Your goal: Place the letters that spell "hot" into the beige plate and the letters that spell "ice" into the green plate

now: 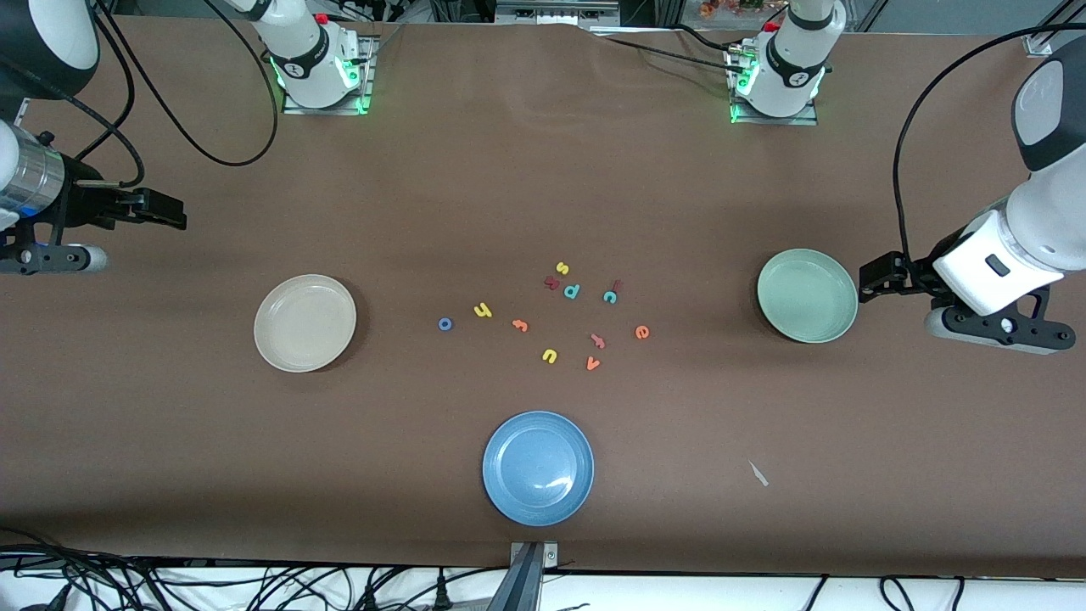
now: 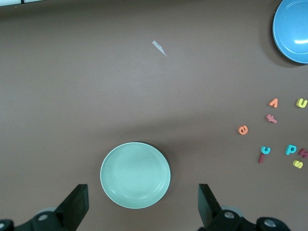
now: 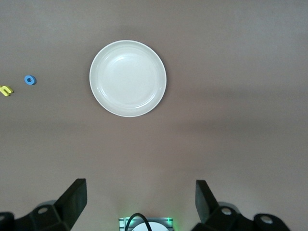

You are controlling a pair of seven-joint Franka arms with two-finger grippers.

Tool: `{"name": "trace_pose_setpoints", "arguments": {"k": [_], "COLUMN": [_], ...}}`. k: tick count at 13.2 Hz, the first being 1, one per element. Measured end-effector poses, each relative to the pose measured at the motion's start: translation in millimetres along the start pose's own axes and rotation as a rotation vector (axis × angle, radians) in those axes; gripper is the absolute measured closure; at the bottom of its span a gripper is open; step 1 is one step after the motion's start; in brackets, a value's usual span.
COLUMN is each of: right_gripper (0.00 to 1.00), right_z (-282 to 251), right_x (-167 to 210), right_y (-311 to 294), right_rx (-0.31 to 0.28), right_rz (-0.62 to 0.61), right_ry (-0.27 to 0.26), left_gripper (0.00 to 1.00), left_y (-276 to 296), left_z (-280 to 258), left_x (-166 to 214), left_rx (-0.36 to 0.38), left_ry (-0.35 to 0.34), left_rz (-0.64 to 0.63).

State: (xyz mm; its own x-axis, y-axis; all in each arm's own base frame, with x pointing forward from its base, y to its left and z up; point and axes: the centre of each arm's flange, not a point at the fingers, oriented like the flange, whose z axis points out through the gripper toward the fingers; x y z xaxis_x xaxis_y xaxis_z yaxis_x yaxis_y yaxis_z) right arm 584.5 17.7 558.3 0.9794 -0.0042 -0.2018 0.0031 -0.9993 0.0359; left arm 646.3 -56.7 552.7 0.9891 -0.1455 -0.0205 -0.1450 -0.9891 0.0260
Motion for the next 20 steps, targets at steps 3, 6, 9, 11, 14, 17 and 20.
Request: {"name": "trace_pose_setpoints", "arguments": {"k": [3, 6, 9, 11, 14, 17, 20], "right_gripper": [0.0, 0.0, 0.0, 0.0, 0.0, 0.0, 0.0], "right_z": [0.4, 0.3, 0.2, -0.1, -0.9, -0.9, -0.8], "right_x": [-0.6, -0.8, -0.8, -0.6, -0.1, 0.0, 0.2], "right_y": [-1.7, -7.4, -8.9, -10.2, -14.3, -13.5, -9.8], "right_rx": [-0.001, -0.001, -0.002, -0.001, -0.002, -0.002, -0.001], "right_rz": [0.053, 0.06, 0.06, 0.058, 0.045, 0.014, -0.017], "right_ry": [-0.005, -0.004, -0.004, -0.001, 0.006, 0.006, 0.006], "left_gripper": [0.0, 0.0, 0.0, 0.0, 0.0, 0.0, 0.0], "left_y": [-0.4, -0.4, 0.1, 1.6, 2.2, 2.5, 2.5], "left_z": [-0.1, -0.2, -0.3, -0.7, -2.1, -4.2, -4.4], "left_x": [-0.1, -0.1, -0.1, -0.2, -0.7, -1.4, -1.5], "left_rx": [0.0, 0.0, 0.0, 0.0, 0.0, 0.001, 0.001], "left_ry": [0.0, 0.0, 0.0, 0.001, 0.003, 0.006, 0.007], "left_rz": [-0.001, -0.001, 0.0, 0.003, 0.003, 0.003, 0.003]}}
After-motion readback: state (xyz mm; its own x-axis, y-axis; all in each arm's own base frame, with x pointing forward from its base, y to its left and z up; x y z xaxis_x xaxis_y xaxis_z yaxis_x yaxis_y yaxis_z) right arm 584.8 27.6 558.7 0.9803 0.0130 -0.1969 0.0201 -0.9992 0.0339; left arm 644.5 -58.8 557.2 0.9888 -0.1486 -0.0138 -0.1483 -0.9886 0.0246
